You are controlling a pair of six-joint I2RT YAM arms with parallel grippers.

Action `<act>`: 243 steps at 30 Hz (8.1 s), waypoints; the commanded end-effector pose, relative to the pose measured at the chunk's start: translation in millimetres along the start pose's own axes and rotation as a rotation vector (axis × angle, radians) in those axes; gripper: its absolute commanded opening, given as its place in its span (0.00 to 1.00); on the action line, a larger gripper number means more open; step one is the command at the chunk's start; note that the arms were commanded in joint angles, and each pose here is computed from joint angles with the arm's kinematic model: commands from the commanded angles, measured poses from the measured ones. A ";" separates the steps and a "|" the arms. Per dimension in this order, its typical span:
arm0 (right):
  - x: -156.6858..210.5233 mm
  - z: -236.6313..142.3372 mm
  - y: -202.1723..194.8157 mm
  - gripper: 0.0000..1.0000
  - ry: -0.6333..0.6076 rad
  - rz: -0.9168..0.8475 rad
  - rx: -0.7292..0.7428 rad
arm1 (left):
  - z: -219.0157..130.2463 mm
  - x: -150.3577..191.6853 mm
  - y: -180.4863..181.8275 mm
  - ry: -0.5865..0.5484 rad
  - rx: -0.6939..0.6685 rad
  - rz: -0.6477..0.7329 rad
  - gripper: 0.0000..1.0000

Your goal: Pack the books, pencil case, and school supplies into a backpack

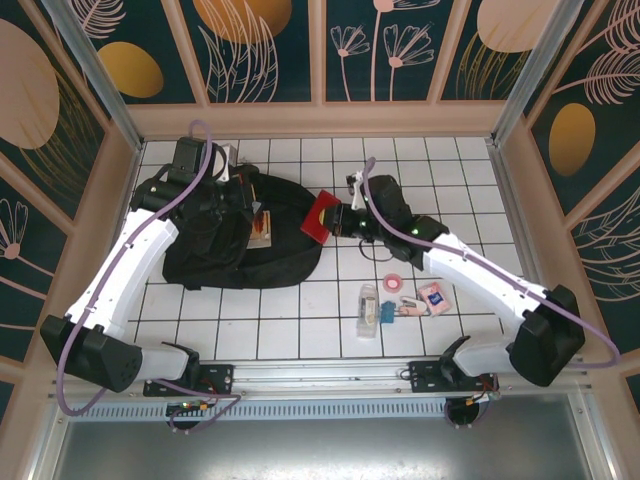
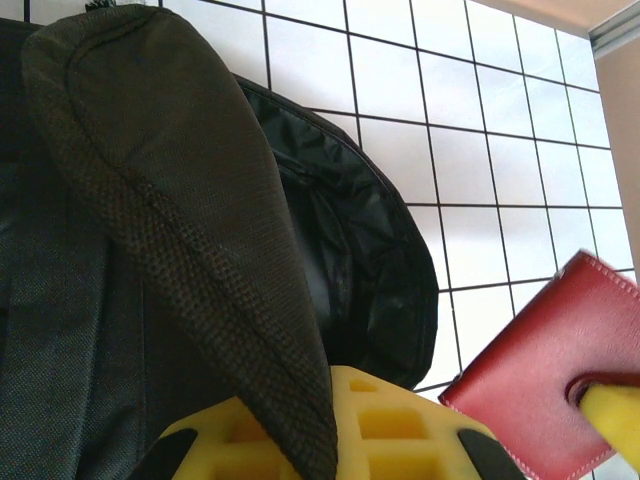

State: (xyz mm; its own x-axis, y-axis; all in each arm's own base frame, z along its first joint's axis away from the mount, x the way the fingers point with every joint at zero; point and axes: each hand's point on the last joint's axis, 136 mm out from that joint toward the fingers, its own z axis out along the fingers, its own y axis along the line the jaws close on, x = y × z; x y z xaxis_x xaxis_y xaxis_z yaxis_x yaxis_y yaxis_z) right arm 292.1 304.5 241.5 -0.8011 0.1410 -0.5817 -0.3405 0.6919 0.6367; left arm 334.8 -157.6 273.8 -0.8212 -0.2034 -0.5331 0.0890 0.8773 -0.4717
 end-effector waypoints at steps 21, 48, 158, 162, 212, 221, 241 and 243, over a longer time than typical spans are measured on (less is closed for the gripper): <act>1.0 210.2 72.7 0.00 0.246 0.181 -0.370 | -37.4 -31.9 -49.4 -0.140 0.195 0.062 0.00; -35.8 150.7 39.0 0.69 0.105 -0.057 0.010 | -41.0 -40.9 -34.5 -0.224 0.119 0.058 0.00; 192.1 -103.0 -177.7 0.00 0.296 0.358 0.456 | -38.0 58.6 -64.2 -0.067 0.365 0.097 0.00; 172.3 -115.0 -165.4 0.00 0.255 0.330 0.462 | -40.6 59.0 -61.7 -0.066 0.346 0.108 0.00; 95.0 189.7 83.8 0.50 0.343 0.196 -0.228 | -81.4 9.7 -69.6 -0.247 0.258 0.179 0.00; 80.2 147.2 92.1 0.55 0.312 0.102 -0.258 | -82.7 18.3 -57.9 -0.252 0.228 0.175 0.00; 43.4 52.4 37.0 0.49 0.140 0.103 0.025 | -79.0 35.0 -56.7 -0.215 0.274 0.136 0.00; 39.3 33.9 24.1 0.45 0.116 0.090 0.113 | -77.5 36.8 -59.3 -0.205 0.292 0.133 0.00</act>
State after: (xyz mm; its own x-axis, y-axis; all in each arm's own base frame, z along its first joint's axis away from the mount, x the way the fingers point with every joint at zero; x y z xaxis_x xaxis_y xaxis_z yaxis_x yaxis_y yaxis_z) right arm 269.6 389.0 214.3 -0.9045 0.1069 -0.4129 -0.2511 0.6492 0.7180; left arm 253.1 -173.6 301.0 -0.7395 -0.1609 -0.6536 0.2827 0.8070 -0.5185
